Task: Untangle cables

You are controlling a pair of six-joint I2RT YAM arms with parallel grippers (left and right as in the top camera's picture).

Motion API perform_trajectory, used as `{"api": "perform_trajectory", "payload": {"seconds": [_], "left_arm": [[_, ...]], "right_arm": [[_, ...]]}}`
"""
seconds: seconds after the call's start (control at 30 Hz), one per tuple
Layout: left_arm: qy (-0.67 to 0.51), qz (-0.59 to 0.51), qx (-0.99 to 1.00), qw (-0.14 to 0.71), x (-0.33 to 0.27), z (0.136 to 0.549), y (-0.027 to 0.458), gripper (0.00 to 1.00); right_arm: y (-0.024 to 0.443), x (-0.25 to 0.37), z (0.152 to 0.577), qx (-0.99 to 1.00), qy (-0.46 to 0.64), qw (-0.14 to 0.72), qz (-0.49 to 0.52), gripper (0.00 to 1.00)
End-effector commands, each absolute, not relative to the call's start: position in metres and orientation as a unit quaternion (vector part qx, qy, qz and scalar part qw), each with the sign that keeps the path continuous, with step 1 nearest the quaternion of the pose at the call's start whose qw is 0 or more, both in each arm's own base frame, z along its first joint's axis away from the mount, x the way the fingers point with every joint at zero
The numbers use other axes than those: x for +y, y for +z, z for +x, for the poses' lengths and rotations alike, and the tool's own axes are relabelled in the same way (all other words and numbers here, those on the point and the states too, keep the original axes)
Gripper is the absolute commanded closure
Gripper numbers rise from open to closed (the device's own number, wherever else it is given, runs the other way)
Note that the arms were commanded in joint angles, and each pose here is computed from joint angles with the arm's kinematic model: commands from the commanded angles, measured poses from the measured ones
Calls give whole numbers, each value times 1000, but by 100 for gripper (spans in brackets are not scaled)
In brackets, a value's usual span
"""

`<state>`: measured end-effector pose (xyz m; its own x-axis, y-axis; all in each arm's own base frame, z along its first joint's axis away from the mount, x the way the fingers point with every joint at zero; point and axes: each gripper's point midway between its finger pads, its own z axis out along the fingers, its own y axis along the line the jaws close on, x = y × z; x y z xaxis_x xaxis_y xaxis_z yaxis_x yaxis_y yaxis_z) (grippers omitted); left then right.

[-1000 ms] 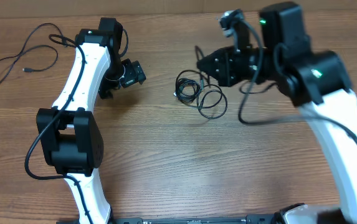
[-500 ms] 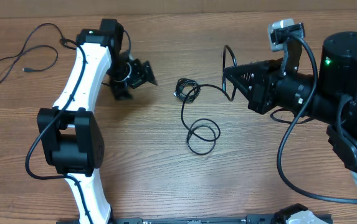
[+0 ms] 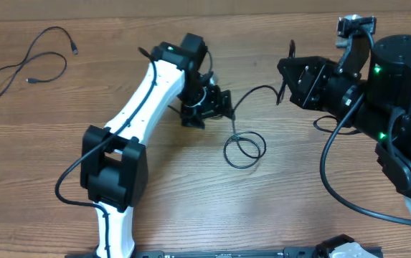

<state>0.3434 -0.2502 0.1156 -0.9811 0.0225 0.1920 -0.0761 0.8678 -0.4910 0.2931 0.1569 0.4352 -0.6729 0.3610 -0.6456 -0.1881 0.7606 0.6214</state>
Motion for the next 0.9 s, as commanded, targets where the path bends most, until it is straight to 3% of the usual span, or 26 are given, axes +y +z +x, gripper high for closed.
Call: {"api": "perform_trajectory", "payload": {"seconds": [0.0, 0.27, 0.47, 0.63, 0.87], "left_arm": [[265, 93, -954, 106, -266, 341, 126, 6], [242, 141, -955, 103, -266, 344, 121, 23], [171, 139, -969, 109, -250, 326, 102, 18], [166, 85, -974, 126, -258, 306, 89, 13], [150, 49, -977, 146, -272, 277, 65, 16]], "right_arm": [[445, 154, 293, 841, 344, 413, 59, 96], [442, 143, 299, 843, 317, 427, 79, 96], [445, 112, 314, 834, 248, 476, 131, 96], [472, 111, 324, 800, 263, 523, 134, 96], [486, 109, 328, 782, 271, 544, 136, 96]]}}
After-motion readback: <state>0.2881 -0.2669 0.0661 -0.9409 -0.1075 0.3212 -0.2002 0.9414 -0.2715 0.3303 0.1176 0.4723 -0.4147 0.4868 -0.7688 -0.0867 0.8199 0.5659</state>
